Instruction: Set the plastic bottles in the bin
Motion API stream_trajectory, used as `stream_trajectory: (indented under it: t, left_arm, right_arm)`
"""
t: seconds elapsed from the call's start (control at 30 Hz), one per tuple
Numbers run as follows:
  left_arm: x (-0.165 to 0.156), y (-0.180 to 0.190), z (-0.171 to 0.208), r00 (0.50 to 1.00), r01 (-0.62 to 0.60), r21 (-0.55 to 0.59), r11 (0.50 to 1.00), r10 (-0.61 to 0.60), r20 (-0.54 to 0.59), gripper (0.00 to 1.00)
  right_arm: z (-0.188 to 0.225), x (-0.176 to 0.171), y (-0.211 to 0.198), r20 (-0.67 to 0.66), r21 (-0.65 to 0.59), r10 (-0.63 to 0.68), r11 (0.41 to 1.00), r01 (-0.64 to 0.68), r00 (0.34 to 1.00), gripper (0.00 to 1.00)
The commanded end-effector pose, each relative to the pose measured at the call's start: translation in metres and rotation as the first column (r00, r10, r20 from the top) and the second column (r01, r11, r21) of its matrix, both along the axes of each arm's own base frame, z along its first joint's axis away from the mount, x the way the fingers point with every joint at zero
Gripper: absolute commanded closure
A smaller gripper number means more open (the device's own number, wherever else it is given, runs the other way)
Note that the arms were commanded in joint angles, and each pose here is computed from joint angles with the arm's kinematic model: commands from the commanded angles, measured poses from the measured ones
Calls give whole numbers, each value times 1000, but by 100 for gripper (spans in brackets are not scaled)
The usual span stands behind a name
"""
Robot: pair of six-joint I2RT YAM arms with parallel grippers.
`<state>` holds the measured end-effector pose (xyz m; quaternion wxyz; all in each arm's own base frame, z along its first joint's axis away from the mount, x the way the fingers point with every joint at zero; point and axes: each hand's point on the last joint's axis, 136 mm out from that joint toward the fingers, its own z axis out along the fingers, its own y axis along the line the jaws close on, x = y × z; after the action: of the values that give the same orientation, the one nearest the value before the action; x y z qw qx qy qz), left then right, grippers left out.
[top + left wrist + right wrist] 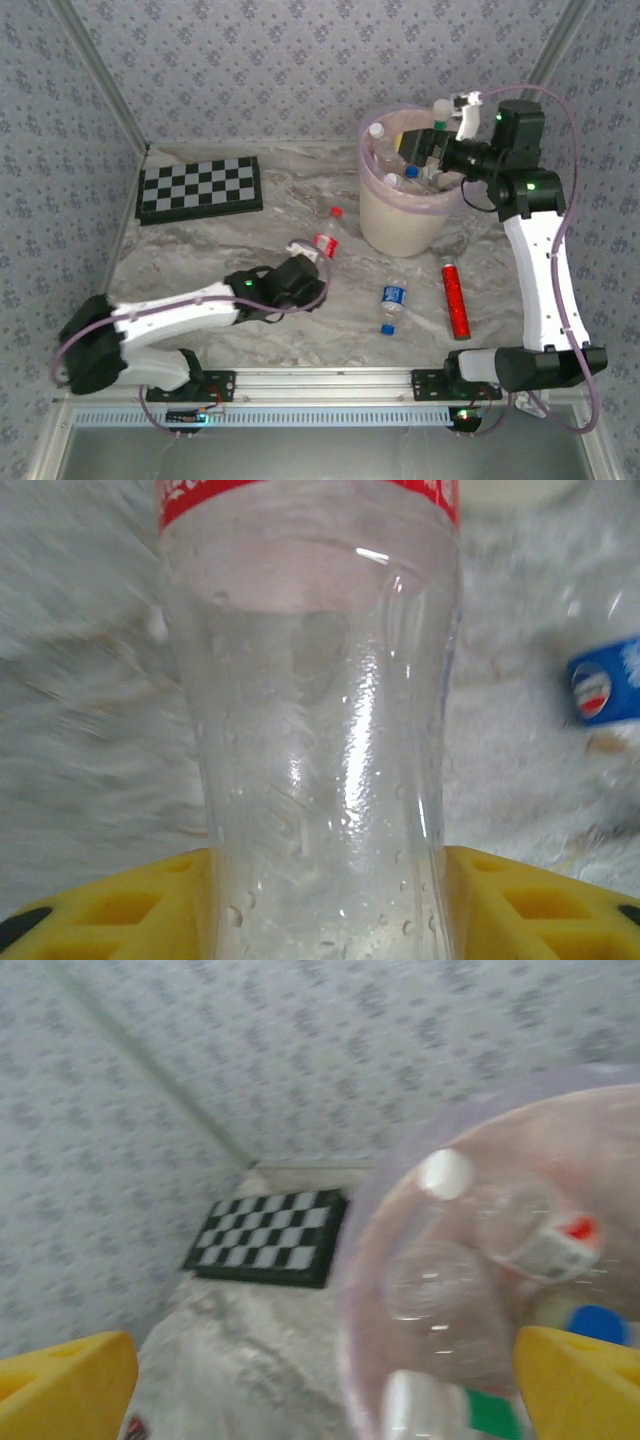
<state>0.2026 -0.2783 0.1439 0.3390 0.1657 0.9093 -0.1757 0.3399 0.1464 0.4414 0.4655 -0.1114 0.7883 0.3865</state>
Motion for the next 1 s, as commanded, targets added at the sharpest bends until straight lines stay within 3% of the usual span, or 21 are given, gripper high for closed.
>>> stream_trajectory:
  t: [0.0, 0.2, 0.43, 0.6, 0.77, 0.9, 0.97]
  left_arm:
    - [13, 30, 48, 979, -47, -55, 997, 57, 195, 53]
    - [3, 40, 125, 914, 81, -292, 953, 46, 403, 57]
    - [2, 30, 149, 891, 140, -304, 942, 14, 454, 57]
    - [6, 13, 156, 882, 182, -303, 935, -19, 470, 57]
    - [11, 4, 160, 879, 194, -278, 941, -41, 474, 57]
    - [16, -1, 161, 883, 191, -265, 945, -48, 466, 57]
    - [17, -1, 162, 885, 184, -260, 948, -45, 463, 57]
  right_arm:
    - [5, -20, 40, 6, 46, 180, 983, -180, 984, 5]
    - [-17, -22, 97, -20, 24, 271, 962, -271, 962, 10]
    - [-26, -36, 158, -32, 103, 442, 893, -437, 896, 15]
    - [-41, -29, 171, -79, 98, 449, 892, -442, 890, 19]
    - [-49, -27, 176, -103, 110, 466, 883, -456, 879, 37]
    - [-41, -28, 174, -80, 102, 465, 884, -456, 882, 64]
    - [-33, -30, 172, -58, 85, 461, 886, -455, 886, 73]
